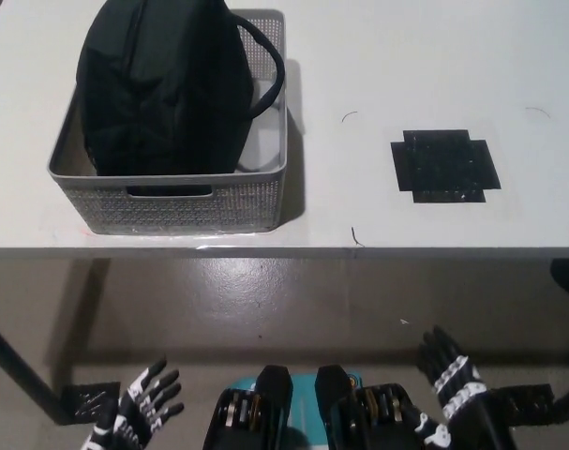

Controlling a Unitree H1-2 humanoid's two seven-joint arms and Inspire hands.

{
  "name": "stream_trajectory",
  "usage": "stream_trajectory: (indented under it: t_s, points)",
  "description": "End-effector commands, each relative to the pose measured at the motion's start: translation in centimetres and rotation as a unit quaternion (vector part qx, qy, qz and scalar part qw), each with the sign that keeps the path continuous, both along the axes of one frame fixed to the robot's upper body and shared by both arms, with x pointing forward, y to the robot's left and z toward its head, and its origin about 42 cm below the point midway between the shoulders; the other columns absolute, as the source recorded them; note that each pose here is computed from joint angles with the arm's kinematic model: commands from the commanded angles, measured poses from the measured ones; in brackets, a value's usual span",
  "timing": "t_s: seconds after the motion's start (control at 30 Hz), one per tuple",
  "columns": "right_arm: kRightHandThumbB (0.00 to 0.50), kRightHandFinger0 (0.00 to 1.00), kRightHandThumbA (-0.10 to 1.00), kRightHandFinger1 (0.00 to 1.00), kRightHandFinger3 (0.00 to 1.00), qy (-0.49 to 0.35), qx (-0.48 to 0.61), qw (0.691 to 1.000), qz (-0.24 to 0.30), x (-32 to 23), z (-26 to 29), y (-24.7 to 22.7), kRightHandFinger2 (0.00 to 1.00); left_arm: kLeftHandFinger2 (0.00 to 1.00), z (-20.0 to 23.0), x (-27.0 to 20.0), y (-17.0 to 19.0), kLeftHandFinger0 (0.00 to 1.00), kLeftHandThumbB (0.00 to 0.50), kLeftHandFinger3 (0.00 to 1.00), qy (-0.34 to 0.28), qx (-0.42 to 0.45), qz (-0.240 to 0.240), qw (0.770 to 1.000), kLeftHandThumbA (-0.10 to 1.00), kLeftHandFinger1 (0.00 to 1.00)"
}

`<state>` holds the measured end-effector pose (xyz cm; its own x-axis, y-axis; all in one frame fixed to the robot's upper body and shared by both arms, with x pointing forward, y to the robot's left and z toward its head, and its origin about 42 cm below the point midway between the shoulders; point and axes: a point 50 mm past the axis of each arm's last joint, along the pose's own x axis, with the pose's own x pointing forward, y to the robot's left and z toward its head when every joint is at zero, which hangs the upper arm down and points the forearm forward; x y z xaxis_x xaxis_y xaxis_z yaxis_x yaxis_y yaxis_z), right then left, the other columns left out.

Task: Use both hands to pick up a lunch bag on the right hand side and place it into a container on the left hand side

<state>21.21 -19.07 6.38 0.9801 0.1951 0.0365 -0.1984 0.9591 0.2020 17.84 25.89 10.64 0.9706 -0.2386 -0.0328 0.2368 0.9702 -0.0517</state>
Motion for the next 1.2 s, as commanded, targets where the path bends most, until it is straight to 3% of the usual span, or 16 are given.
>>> stream_trajectory:
  t_s: [0.0, 0.1, 0.17, 0.33, 0.57, 0.67, 0.9, 1.03, 1.07, 1.17]
  points:
    - [0.309, 1.00, 1.00, 1.00, 1.00, -0.057, -0.024, 0.998, 0.015, 1.1, -2.2, 0.7, 1.00, 1.00, -2.4, -0.3, 0.4, 1.00, 0.253, 1.00, -0.083, 0.027, -0.005, 0.996, 1.00, 1.00]
    - [0.316, 1.00, 1.00, 1.00, 1.00, -0.052, -0.022, 0.998, 0.014, 2.3, -2.3, 0.7, 1.00, 1.00, -3.4, 0.3, 1.3, 1.00, 0.272, 1.00, -0.076, 0.038, 0.005, 0.996, 1.00, 1.00]
    - [0.337, 1.00, 1.00, 1.00, 1.00, -0.049, -0.022, 0.998, 0.010, 3.1, -2.5, 0.6, 1.00, 1.00, -4.1, 0.8, 2.1, 1.00, 0.266, 1.00, -0.072, 0.042, 0.016, 0.996, 1.00, 1.00]
    - [0.336, 1.00, 1.00, 1.00, 1.00, -0.046, -0.023, 0.999, 0.002, 3.6, -2.9, 0.5, 1.00, 1.00, -4.8, 1.6, 3.1, 1.00, 0.260, 1.00, -0.063, 0.025, 0.033, 0.997, 1.00, 1.00]
    - [0.327, 1.00, 1.00, 1.00, 1.00, -0.043, -0.006, 0.999, -0.010, 4.1, -2.7, 0.3, 1.00, 1.00, -5.0, 2.7, 3.7, 1.00, 0.262, 1.00, -0.070, 0.030, 0.032, 0.997, 1.00, 1.00]
    - [0.334, 1.00, 1.00, 1.00, 1.00, -0.047, -0.002, 0.999, -0.013, 4.4, -2.5, 0.2, 1.00, 1.00, -4.7, 3.1, 3.8, 1.00, 0.297, 1.00, -0.075, 0.031, 0.031, 0.996, 1.00, 1.00]
    - [0.324, 1.00, 1.00, 1.00, 1.00, -0.052, -0.009, 0.998, -0.014, 4.9, -2.2, 0.0, 1.00, 1.00, -4.1, 3.8, 3.8, 1.00, 0.295, 1.00, -0.083, 0.020, 0.028, 0.996, 1.00, 1.00]
    - [0.356, 1.00, 1.00, 1.00, 1.00, -0.051, -0.001, 0.999, -0.019, 4.9, -2.0, 0.1, 1.00, 1.00, -3.9, 3.8, 3.8, 1.00, 0.303, 1.00, -0.082, 0.018, 0.030, 0.996, 1.00, 1.00]
    - [0.355, 1.00, 1.00, 1.00, 1.00, -0.049, -0.001, 0.999, -0.019, 4.6, -2.1, 0.0, 1.00, 1.00, -4.0, 3.5, 3.8, 1.00, 0.284, 1.00, -0.081, 0.019, 0.028, 0.996, 1.00, 1.00]
    - [0.338, 1.00, 1.00, 1.00, 1.00, -0.050, -0.008, 0.999, -0.021, 4.5, -2.3, -0.1, 1.00, 1.00, -4.1, 3.4, 3.8, 1.00, 0.287, 1.00, -0.083, 0.020, 0.026, 0.996, 1.00, 1.00]
